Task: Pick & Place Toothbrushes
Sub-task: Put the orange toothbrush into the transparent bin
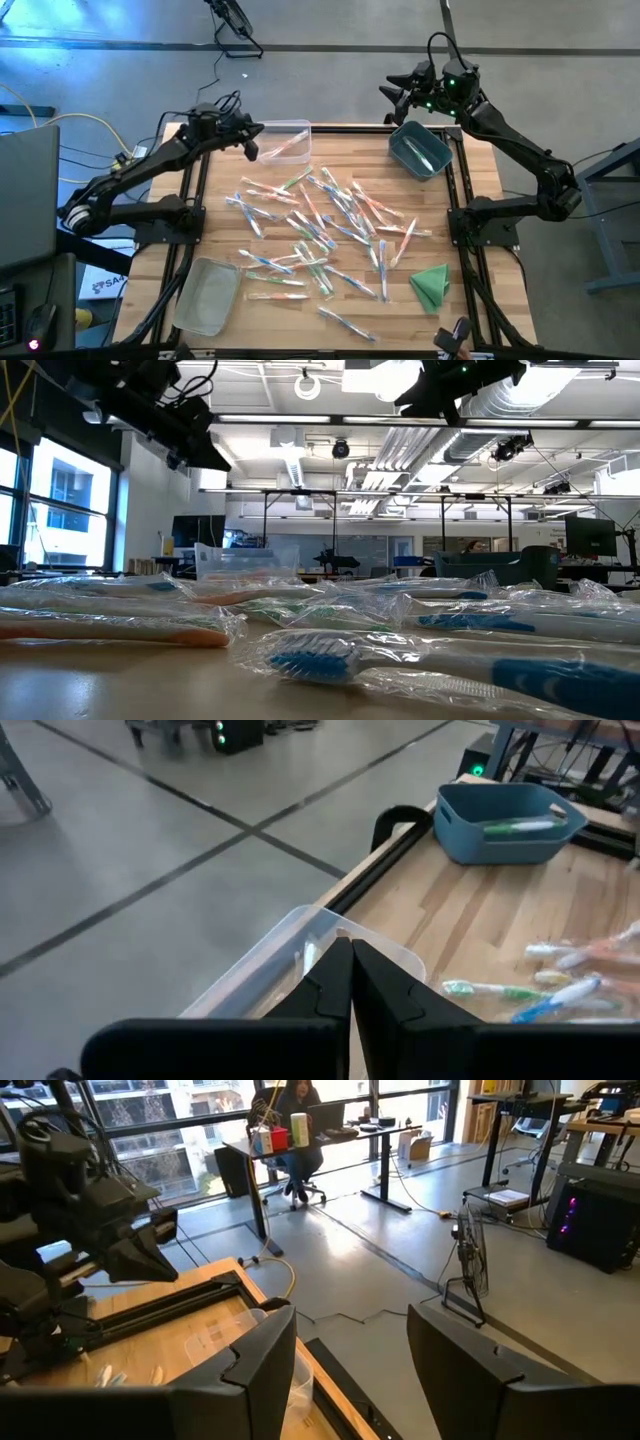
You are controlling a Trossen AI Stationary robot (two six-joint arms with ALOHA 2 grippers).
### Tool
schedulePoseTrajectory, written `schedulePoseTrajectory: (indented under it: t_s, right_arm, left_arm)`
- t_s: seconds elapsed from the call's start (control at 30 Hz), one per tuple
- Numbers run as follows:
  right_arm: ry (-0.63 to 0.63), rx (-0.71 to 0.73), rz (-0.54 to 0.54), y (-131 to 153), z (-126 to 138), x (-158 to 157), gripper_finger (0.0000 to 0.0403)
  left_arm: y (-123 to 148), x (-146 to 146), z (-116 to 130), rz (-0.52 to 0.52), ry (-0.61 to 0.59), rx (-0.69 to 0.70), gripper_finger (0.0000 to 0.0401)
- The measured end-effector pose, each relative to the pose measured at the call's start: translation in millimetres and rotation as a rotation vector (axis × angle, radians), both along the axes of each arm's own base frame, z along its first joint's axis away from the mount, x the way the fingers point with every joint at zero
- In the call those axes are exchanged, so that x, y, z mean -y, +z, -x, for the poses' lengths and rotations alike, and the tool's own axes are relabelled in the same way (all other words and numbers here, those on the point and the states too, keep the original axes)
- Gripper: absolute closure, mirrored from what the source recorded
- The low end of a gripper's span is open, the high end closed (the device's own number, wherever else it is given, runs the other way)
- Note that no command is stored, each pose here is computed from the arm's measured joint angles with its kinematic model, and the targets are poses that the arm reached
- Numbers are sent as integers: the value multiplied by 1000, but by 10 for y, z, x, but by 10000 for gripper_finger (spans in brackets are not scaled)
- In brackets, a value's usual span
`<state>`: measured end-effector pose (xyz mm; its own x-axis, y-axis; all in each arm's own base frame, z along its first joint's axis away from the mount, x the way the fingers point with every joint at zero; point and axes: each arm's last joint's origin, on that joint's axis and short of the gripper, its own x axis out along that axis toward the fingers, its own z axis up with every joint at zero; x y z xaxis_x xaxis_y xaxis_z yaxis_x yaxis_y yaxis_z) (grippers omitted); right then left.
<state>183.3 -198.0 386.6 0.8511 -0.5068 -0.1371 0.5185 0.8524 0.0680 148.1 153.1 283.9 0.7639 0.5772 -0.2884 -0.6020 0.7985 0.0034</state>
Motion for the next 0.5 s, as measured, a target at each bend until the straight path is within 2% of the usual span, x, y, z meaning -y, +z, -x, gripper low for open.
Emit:
schedulePoseTrajectory:
  t_s: [0.33, 0.5]
  right_arm:
    - [2, -6, 9, 0, 0, 0, 218]
    - [28, -11, 7, -7, -3, -7, 218]
  left_arm:
    - [34, 41, 37, -18, -5, -4, 398]
    - [-9, 61, 40, 27, -43, -29, 398]
